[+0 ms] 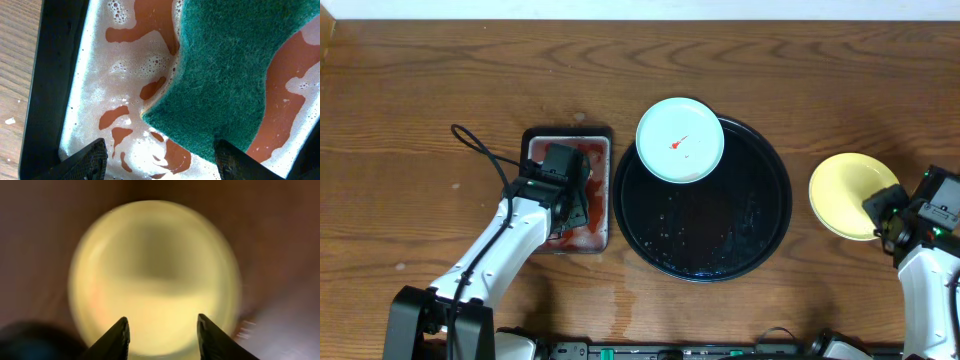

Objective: Clean dirty plates on tray and stack at the side

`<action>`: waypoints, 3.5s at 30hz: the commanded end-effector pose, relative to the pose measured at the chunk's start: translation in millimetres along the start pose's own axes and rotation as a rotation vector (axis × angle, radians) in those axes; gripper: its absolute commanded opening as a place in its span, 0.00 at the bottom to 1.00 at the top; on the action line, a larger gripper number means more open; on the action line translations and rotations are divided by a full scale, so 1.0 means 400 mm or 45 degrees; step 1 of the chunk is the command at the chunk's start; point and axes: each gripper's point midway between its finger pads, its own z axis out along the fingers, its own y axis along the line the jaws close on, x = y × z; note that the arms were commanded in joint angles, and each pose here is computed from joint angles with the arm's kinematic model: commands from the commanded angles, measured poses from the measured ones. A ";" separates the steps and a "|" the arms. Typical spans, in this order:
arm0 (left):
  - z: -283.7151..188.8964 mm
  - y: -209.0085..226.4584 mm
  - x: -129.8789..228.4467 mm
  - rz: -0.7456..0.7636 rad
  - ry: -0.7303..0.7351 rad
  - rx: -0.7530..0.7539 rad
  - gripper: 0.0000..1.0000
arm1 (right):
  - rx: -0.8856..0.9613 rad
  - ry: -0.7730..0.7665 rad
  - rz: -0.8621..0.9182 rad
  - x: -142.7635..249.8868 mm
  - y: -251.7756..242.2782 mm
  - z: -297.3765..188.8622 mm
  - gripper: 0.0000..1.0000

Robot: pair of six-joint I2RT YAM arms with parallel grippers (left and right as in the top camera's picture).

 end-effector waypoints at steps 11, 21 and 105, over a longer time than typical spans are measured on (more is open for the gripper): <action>0.004 0.003 0.004 -0.020 0.007 -0.007 0.70 | -0.654 0.234 -1.046 0.203 0.453 -0.079 0.60; 0.004 0.003 0.004 -0.020 0.008 -0.007 0.70 | -0.714 0.380 -1.181 0.327 0.628 0.088 0.51; 0.010 -0.083 -0.090 0.061 -0.172 0.169 0.65 | -0.236 0.797 -1.178 0.521 0.327 0.132 0.01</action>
